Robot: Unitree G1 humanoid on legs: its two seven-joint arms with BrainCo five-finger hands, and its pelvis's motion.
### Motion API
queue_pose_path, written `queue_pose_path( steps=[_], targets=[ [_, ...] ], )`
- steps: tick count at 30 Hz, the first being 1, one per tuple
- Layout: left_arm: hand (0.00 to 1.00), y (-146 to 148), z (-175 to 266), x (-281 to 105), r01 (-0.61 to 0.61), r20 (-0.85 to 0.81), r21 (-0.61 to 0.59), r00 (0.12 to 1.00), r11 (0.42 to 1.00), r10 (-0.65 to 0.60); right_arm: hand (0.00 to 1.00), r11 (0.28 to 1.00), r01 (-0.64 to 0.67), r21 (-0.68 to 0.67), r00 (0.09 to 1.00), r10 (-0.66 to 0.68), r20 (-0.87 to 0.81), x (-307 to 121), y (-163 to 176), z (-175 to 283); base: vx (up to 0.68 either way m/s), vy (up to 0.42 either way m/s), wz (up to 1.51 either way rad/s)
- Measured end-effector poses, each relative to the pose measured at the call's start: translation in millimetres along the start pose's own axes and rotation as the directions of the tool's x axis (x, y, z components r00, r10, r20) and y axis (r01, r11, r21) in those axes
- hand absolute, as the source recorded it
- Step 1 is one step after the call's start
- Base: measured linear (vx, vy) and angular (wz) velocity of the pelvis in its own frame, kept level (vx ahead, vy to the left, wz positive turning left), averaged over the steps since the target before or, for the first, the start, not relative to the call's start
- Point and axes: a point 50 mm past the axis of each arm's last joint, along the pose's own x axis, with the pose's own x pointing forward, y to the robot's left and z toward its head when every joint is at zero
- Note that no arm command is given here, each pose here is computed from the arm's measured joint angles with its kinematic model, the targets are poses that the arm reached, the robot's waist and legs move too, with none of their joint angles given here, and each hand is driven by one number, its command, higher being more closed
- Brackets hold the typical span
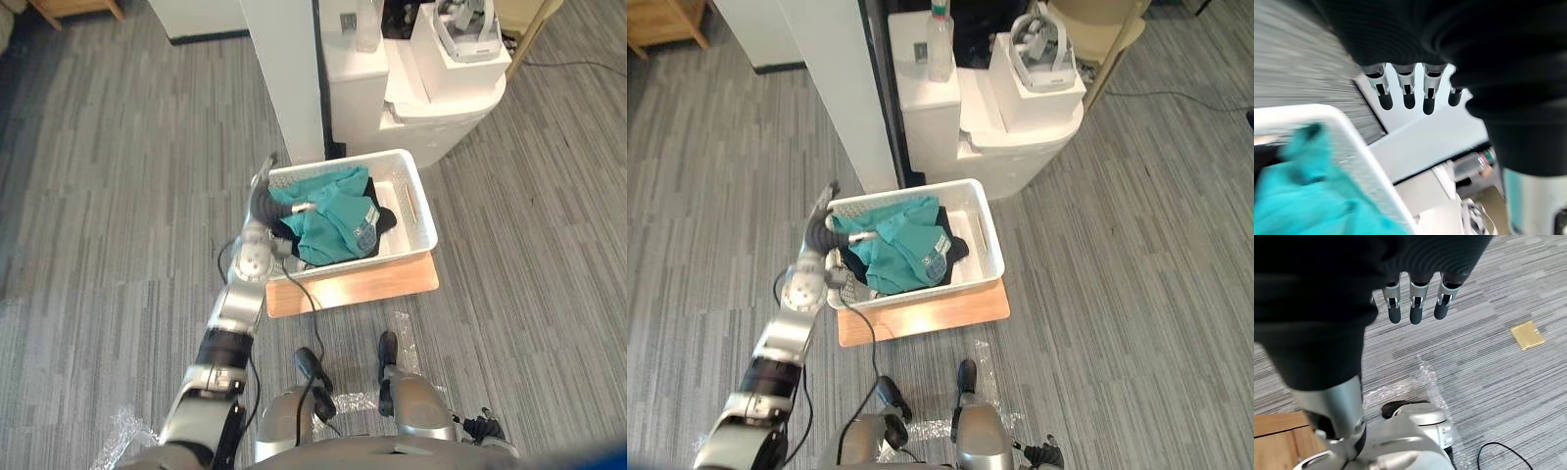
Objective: Tidy the bed and pick cloth on bed and put in laundry
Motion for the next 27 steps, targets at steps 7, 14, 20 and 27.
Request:
queue_pose_path(
  steps=[7, 14, 20, 27],
  targets=[
    [0.0, 29, -64, -48, -0.117, -0.235, -0.097, 0.968, 0.988, 0.092, 0.0, 1.0, -0.003, -0.021, 0.999, 0.003, -0.032, 0, 2, -5, -0.02, -0.008, 0.22],
    [0.0, 42, -147, -115, -0.318, -0.615, -0.173, 0.774, 0.932, 0.15, 0.0, 1.0, -0.01, -0.02, 0.999, 0.009, -0.04, 0, 6, -5, 0.01, 0.012, 0.05],
    [0.0, 14, -205, -200, -0.404, -0.899, -0.125, 0.432, 0.906, 0.069, 0.0, 0.998, 0.008, -0.055, 0.999, -0.01, -0.042, 0, 7, -5, 0.02, 0.021, -0.01],
    [0.0, 3, -218, -245, -0.351, -0.964, -0.081, 0.264, 0.933, 0.015, 0.0, 0.997, 0.005, -0.077, 0.998, -0.01, -0.061, 2, 9, -5, 0.04, 0.014, -0.01]
  ],
)
